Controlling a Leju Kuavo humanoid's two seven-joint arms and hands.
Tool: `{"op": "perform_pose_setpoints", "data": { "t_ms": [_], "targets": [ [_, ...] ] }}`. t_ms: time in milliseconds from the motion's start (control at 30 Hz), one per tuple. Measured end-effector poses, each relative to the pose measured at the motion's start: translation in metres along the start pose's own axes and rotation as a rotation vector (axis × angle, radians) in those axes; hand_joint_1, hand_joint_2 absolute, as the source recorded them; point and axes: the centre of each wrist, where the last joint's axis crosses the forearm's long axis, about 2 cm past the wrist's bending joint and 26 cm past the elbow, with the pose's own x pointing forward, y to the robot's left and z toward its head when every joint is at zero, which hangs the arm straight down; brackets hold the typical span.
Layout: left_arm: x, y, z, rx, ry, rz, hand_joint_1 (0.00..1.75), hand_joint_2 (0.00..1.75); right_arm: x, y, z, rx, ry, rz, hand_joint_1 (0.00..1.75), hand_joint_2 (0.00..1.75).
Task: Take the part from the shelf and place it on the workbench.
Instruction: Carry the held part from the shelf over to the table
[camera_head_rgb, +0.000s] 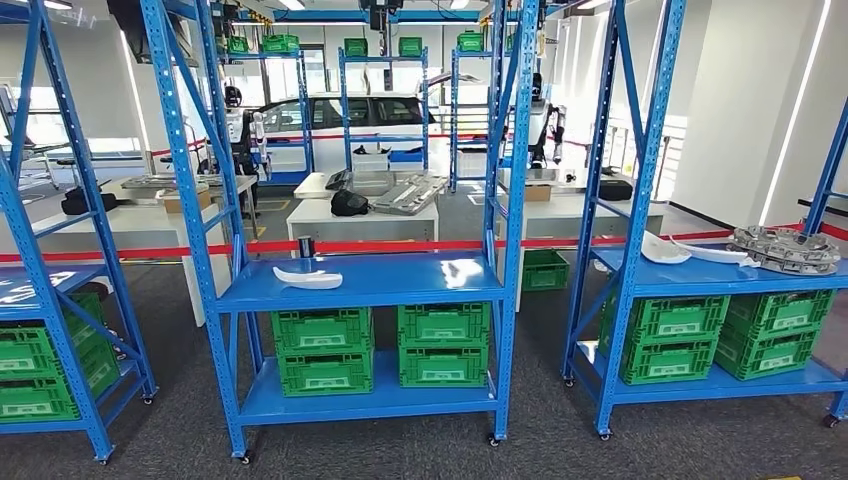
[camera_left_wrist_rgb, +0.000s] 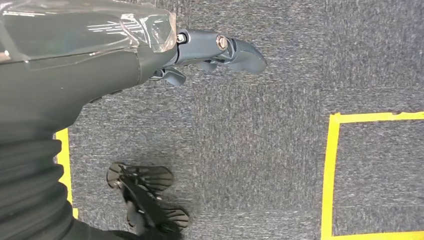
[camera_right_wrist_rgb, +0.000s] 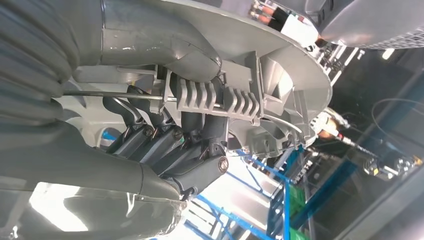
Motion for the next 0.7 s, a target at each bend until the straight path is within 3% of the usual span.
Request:
{"op": "perform_pose_setpoints", "data": {
  "t_ms": [700],
  "targets": [
    [-0.001, -0.003, 0.012, 0.053, 0.019, 0.066, 0.00, 1.75, -0.006, -0.002, -0.015, 0.074, -0.049, -0.085, 1.68, 1.75]
  ]
}}
